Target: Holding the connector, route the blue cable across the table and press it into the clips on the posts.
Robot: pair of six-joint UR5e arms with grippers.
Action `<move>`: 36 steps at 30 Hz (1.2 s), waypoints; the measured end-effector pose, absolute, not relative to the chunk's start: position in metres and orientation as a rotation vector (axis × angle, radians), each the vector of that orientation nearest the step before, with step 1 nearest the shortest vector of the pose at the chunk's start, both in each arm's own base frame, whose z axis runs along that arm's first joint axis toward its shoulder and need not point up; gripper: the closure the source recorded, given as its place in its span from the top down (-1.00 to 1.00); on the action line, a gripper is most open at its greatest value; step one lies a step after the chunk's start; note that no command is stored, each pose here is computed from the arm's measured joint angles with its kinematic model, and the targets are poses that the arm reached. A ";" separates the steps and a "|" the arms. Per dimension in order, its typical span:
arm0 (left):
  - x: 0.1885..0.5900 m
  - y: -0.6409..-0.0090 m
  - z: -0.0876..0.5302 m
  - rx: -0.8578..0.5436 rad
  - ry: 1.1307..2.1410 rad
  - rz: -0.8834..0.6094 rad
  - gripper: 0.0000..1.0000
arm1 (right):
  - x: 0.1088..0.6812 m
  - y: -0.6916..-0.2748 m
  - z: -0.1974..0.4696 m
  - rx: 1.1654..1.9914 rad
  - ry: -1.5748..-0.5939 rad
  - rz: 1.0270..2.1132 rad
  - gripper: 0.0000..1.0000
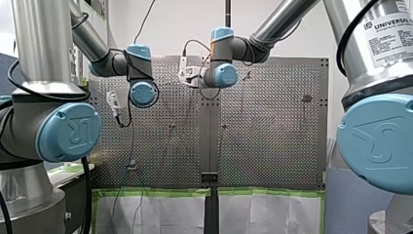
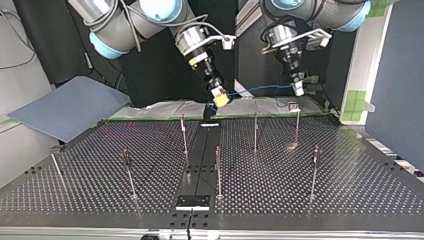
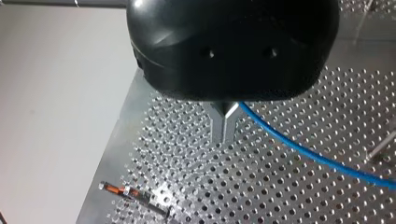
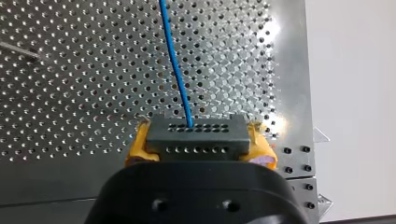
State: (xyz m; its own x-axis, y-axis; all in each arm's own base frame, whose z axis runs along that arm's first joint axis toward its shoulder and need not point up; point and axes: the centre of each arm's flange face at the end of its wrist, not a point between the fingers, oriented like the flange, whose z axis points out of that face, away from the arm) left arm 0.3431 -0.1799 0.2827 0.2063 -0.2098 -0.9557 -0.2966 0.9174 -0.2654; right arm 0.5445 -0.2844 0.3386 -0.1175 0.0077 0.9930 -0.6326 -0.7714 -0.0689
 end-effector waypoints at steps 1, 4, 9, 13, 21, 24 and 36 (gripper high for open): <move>0.345 -0.179 0.284 -0.440 1.377 0.069 -1.00 | 0.546 -0.286 0.341 1.721 -0.695 1.941 -1.00; 0.351 -0.177 0.292 -0.445 1.378 0.083 -1.00 | 0.549 -0.290 0.347 1.727 -0.704 1.938 -1.00; 0.363 -0.174 0.309 -0.456 1.362 0.090 -1.00 | 0.555 -0.296 0.362 1.720 -0.707 1.948 -1.00; 0.372 -0.171 0.324 -0.463 1.336 0.086 -1.00 | 0.564 -0.303 0.370 1.714 -0.701 1.973 -1.00; 0.390 -0.154 0.349 -0.472 1.296 0.096 -1.00 | 0.585 -0.319 0.362 1.748 -0.698 1.982 -1.00; 0.398 -0.146 0.354 -0.469 1.287 0.098 -1.00 | 0.592 -0.325 0.364 1.746 -0.706 1.990 -1.00; 0.430 -0.134 0.369 -0.432 1.269 0.051 -1.00 | 0.612 -0.341 0.378 1.726 -0.700 2.017 -1.00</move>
State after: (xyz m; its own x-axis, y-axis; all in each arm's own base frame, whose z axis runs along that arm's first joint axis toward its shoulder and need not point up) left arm 0.4298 -0.1341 0.3695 0.3074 -0.1986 -0.9306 -0.2720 0.9188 -0.2859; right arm 0.6122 -0.3408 0.3777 -0.1624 -0.0243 0.9864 -0.5918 -0.7975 -0.1170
